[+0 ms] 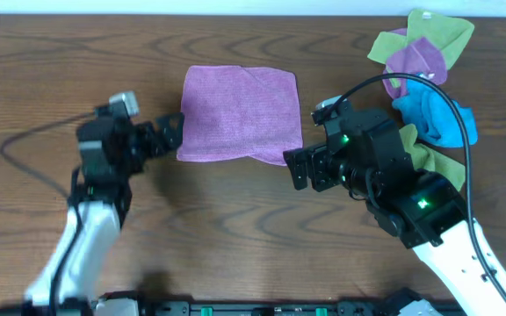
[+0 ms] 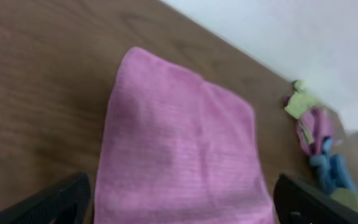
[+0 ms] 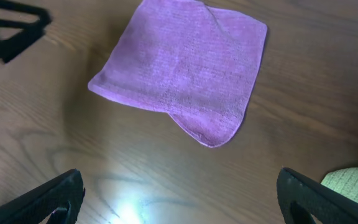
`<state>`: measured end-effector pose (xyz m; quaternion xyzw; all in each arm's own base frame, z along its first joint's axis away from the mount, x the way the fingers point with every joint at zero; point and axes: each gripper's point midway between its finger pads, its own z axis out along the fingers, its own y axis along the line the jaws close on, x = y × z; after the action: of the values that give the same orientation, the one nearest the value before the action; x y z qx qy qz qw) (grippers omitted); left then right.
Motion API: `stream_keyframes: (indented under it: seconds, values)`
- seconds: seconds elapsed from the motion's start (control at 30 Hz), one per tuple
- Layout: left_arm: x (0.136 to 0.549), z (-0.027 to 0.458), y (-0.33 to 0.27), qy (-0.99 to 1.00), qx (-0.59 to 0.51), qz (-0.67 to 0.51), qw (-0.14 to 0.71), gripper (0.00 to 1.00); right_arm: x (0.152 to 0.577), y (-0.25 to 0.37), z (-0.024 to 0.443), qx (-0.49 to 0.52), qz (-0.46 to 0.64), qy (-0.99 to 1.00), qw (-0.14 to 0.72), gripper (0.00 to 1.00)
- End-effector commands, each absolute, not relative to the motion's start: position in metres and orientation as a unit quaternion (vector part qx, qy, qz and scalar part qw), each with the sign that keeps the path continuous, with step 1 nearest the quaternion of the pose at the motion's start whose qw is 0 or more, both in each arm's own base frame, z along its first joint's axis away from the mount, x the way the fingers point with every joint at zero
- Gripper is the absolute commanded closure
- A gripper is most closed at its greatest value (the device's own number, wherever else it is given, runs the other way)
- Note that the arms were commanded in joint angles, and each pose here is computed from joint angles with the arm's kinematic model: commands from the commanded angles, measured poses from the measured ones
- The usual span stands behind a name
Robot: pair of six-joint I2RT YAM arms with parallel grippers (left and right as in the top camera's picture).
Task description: Fold the cloth
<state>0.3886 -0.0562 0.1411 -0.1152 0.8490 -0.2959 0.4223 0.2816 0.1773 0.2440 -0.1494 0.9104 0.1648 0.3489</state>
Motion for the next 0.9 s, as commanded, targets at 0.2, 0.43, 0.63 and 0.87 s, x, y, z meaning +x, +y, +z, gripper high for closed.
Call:
stream_keyframes:
  seconds: [0.2, 0.43, 0.63, 0.87]
  values:
    - [0.424, 0.072, -0.056, 0.907, -0.090, -0.269, 0.311, 0.05, 0.287, 0.179, 0.250, -0.158, 0.168, 0.903, 0.364, 0.01]
    - [0.415, 0.052, -0.061, 0.918, -0.088, -0.278, 0.268, 0.04, 0.287, 0.179, 0.249, -0.158, 0.168, 0.903, 0.363, 0.01]
    - [0.400, 0.033, -0.079, 0.916, -0.084, -0.329, 0.215, 0.05, 0.288, 0.179, 0.250, -0.165, 0.166, 0.901, 0.365, 0.01]
    - [0.391, 0.013, -0.097, 0.920, -0.073, -0.340, 0.179, 0.05, 0.288, 0.179, 0.250, -0.164, 0.165, 0.901, 0.365, 0.01]
